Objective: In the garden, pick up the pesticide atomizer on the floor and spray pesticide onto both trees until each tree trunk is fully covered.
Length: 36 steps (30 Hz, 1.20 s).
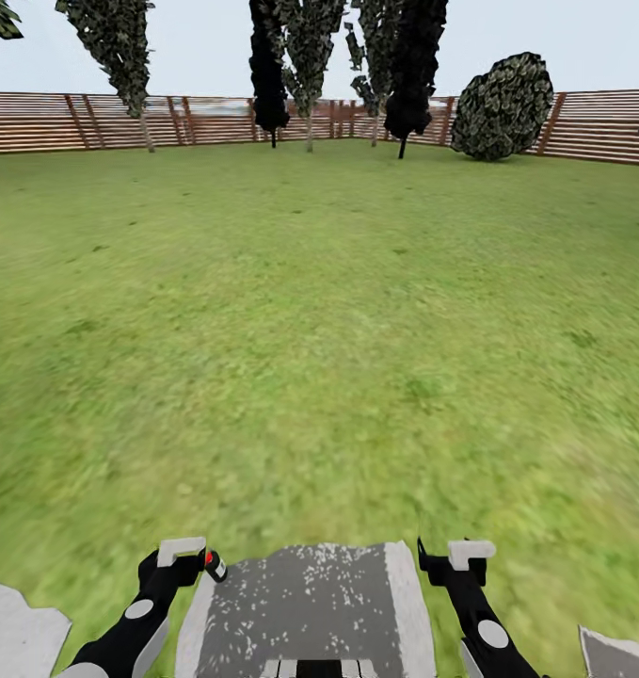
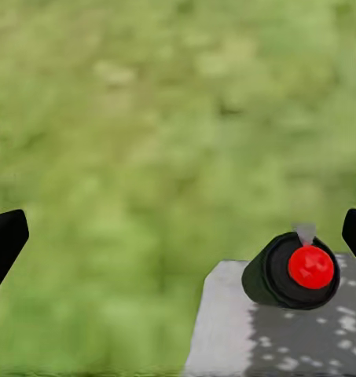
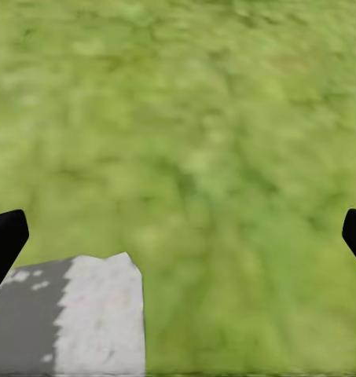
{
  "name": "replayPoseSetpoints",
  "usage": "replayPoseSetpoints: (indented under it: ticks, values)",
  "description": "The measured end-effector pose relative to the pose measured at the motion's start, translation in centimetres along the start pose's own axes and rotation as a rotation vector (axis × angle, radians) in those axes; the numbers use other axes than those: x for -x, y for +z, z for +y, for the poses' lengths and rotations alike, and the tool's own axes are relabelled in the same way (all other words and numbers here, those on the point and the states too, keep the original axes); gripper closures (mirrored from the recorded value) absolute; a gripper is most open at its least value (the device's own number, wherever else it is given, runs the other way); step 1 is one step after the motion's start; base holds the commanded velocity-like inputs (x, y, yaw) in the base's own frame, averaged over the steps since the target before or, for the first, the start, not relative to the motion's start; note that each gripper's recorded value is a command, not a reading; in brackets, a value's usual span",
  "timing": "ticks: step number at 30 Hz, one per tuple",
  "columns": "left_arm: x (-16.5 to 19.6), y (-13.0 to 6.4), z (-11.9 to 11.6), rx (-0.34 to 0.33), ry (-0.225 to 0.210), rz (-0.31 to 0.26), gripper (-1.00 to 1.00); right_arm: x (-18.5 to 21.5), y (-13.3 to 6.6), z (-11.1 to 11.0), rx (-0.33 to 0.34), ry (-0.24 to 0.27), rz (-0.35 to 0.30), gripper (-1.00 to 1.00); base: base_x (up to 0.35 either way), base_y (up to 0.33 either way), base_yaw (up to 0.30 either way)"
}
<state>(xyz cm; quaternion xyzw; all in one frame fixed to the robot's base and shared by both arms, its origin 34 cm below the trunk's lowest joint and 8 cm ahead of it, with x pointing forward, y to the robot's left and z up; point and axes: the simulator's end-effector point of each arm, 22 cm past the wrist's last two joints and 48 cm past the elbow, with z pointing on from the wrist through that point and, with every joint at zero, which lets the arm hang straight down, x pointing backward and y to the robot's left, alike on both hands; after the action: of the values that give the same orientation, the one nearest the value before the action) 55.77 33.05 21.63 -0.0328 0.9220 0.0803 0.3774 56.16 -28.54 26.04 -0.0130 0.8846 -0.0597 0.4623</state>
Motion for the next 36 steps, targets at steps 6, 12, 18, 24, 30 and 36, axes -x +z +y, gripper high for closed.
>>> replayPoseSetpoints:
  ticks: [6, 12, 18, 24, 30, 36]
  values:
    - [-1.4, 0.3, -0.2, -0.003, 0.006, 0.024, -1.0, -1.3, 0.2, 0.1, 0.001, -0.002, 0.023, -1.0, 0.0, 0.0, 0.0]
    - [-1.5, 0.4, -0.3, -0.004, 0.007, 0.02, -1.0, -1.4, 0.2, 0.1, 0.001, -0.002, 0.025, -1.0, 0.006, -0.008, 0.0]
    - [-1.5, 0.4, -0.3, -0.004, 0.006, 0.02, -1.0, -1.4, 0.2, 0.1, 0.001, -0.002, 0.025, -1.0, 0.077, -0.196, 0.0]
    - [-1.5, 0.4, -0.3, -0.004, 0.005, 0.02, -1.0, -1.4, 0.2, 0.1, 0.002, -0.002, 0.025, -1.0, 0.022, -0.057, 0.0]
    - [-1.4, 0.4, -0.3, -0.003, 0.004, 0.019, -1.0, -1.4, 0.2, 0.1, 0.002, -0.002, 0.025, -1.0, 0.002, -0.004, 0.0]
    - [-2.7, 0.7, -0.4, -0.003, 0.007, 0.041, -1.0, -2.7, 0.4, 0.2, 0.002, -0.005, 0.048, -1.0, 0.0, 0.0, 0.0]
